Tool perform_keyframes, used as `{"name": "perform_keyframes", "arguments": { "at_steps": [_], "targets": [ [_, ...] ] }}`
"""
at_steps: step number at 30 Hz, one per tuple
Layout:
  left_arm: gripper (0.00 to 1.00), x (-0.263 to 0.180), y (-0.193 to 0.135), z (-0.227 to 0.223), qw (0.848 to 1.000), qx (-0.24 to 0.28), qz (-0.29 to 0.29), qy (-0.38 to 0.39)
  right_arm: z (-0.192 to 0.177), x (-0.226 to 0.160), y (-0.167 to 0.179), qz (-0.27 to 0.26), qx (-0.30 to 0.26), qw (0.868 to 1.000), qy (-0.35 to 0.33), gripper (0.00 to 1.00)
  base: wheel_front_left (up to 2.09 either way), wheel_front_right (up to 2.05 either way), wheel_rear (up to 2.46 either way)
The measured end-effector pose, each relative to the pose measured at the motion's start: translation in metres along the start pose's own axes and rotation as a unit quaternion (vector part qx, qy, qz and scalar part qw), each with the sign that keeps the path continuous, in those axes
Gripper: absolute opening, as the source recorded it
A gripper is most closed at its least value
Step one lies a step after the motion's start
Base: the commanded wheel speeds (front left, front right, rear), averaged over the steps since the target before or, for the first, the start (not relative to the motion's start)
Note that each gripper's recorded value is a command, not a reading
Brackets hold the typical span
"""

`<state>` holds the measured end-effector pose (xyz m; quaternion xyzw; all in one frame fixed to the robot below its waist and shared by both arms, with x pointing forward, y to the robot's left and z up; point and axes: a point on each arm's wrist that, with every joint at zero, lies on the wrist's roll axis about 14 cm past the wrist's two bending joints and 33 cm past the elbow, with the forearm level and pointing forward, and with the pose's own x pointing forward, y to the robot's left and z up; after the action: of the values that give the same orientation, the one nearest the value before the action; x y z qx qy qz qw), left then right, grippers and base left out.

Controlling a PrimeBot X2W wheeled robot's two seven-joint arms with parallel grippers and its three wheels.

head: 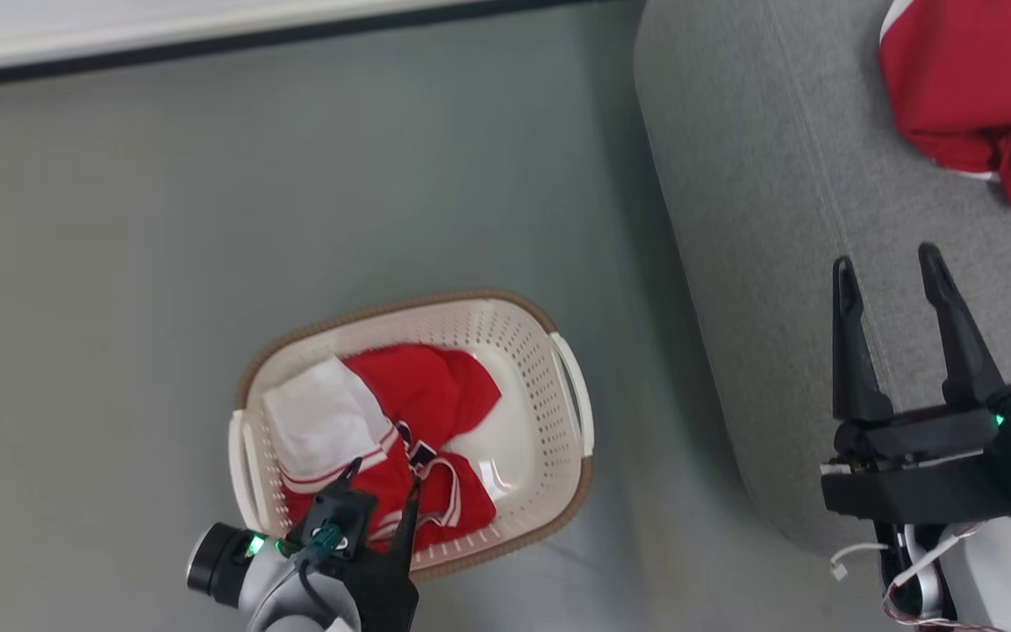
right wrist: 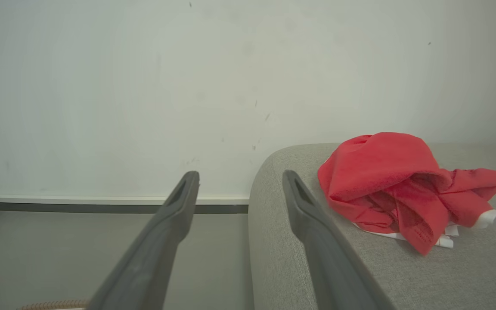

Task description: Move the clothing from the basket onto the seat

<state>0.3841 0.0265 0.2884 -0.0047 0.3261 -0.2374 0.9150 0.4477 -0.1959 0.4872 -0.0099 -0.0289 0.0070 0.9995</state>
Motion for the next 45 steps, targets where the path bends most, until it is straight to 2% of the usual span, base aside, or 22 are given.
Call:
{"name": "perform_keyframes", "arguments": {
  "at_steps": [18, 28, 39, 45],
  "targets": [
    [1.00, 0.075, 0.010, -0.056, 0.994, 0.032, -0.028, 0.104, -0.048, 0.036, 0.000, 0.009, -0.010, 0.999, 0.031, 1.00, 0.00, 0.00, 0.00],
    [1.00, 0.107, 0.032, -0.089, 0.988, 0.042, -0.011, 0.150, -0.075, 0.057, 0.000, 0.012, -0.015, 0.999, 0.040, 1.00, 0.00, 0.00, 0.00],
    [1.00, 0.153, 0.068, -0.119, 0.981, 0.061, 0.014, 0.181, -0.122, 0.078, 0.005, 0.019, -0.014, 0.998, 0.061, 1.00, 0.00, 0.00, 0.00],
    [1.00, 0.164, 0.073, -0.146, 0.976, 0.068, 0.014, 0.204, -0.151, 0.082, 0.007, 0.022, -0.014, 0.996, 0.081, 1.00, 0.00, 0.00, 0.00]
  ]
}}
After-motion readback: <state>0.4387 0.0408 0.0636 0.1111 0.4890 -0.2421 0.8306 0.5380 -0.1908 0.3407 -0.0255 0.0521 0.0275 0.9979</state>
